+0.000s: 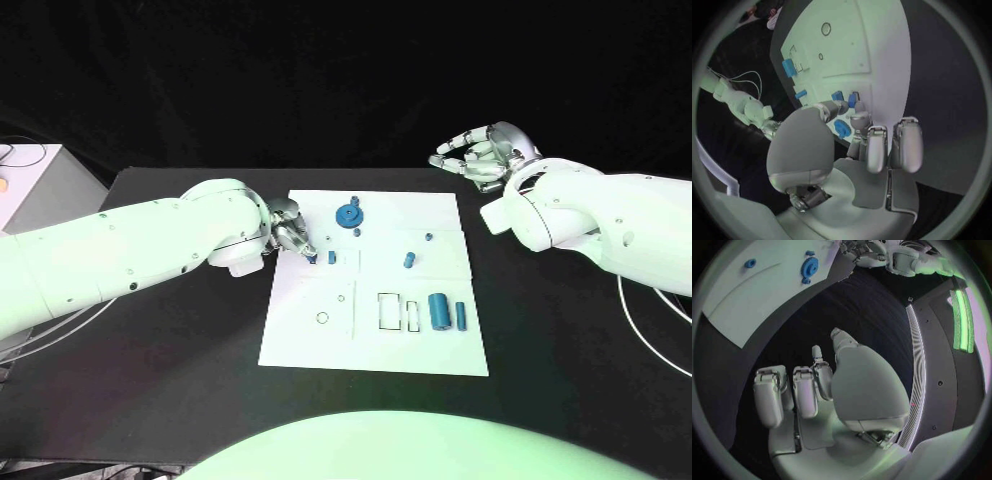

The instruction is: Assemble the parts on the task board

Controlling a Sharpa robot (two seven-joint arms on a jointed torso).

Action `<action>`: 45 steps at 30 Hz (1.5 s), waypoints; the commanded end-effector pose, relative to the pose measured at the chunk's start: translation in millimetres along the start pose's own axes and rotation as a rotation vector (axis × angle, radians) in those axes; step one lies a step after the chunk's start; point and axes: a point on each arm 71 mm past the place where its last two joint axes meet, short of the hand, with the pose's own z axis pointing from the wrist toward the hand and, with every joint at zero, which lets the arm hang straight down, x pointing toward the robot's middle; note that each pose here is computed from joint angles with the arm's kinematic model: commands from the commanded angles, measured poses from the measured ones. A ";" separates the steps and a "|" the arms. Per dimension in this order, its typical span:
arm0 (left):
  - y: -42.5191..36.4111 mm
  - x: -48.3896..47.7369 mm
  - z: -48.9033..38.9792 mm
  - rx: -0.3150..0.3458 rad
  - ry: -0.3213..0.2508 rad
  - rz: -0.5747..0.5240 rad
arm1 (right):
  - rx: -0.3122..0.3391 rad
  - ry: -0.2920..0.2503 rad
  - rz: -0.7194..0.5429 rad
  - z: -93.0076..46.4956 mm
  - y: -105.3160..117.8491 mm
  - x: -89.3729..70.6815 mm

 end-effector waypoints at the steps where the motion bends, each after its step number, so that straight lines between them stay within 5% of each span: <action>1: -3.1 -0.7 0.1 0.021 -0.016 0.012 | -0.014 0.014 -0.003 -0.1 0.9 1.4; 45: -3.5 3.0 3.2 0.017 0.025 0.056 | -0.012 0.016 -0.004 -0.3 0.1 1.3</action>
